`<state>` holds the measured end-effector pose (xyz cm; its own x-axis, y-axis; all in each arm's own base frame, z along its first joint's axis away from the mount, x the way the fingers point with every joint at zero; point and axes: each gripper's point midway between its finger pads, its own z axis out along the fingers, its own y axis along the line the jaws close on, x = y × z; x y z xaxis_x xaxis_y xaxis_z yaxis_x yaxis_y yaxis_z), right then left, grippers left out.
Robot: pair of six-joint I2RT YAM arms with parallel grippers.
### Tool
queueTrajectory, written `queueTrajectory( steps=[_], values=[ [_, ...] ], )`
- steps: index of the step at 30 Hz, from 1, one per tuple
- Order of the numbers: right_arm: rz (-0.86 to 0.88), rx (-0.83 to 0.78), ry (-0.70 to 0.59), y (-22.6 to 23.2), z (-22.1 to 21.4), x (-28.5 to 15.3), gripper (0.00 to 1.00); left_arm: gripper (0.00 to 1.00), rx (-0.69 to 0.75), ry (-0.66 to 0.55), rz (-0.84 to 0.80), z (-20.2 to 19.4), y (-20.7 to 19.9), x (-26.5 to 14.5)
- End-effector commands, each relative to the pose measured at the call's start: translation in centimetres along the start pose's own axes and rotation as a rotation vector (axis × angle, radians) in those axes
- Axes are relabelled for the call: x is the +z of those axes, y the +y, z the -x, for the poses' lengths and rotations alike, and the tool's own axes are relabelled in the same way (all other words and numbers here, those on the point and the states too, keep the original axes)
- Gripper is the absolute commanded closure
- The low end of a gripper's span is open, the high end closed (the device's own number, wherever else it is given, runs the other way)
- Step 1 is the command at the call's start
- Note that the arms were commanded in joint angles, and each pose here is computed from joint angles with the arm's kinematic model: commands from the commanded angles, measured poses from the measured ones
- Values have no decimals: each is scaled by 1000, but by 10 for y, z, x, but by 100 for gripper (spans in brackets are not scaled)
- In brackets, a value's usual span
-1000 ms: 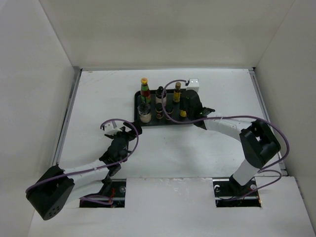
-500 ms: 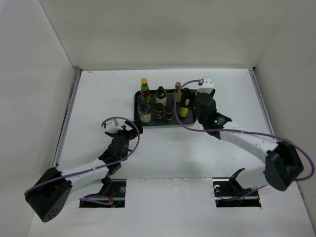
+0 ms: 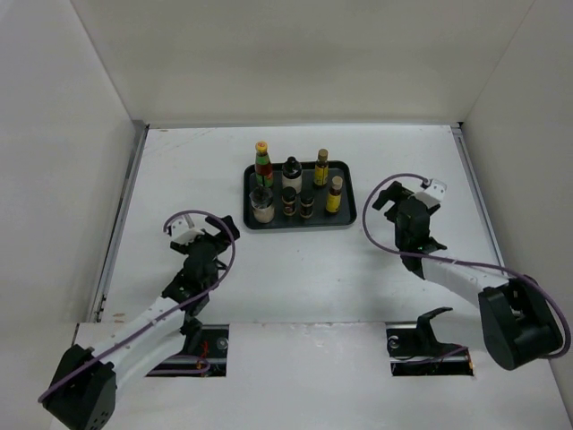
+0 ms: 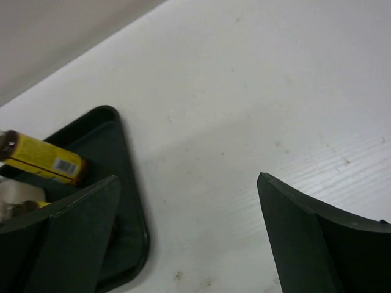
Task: Organize the condiment bottles
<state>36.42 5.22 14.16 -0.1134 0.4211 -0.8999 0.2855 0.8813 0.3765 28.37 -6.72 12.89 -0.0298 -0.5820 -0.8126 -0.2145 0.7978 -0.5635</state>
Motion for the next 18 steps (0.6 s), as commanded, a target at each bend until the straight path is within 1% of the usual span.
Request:
queueTrajectory(
  steps=[1, 3, 5, 8, 14, 18],
  values=[
    [17, 161, -103, 6, 24, 13, 0, 0, 1, 3, 69, 14, 8, 2],
    [-7, 190, -79, -4, 15, 20, 0, 0, 27, 40, 102, 11, 14, 4],
    [9, 216, -55, -3, 10, 22, 0, 0, 42, 85, 95, 5, 11, 4],
    [32, 208, -14, 1, 5, 25, 0, 0, 63, 130, 87, 3, 2, 2],
    [33, 213, -15, -1, 9, 24, 0, 0, 89, 161, 65, 9, -15, -3],
    [32, 211, 3, 0, 4, 27, 0, 0, 129, 197, 63, -2, -20, -4]
  ],
)
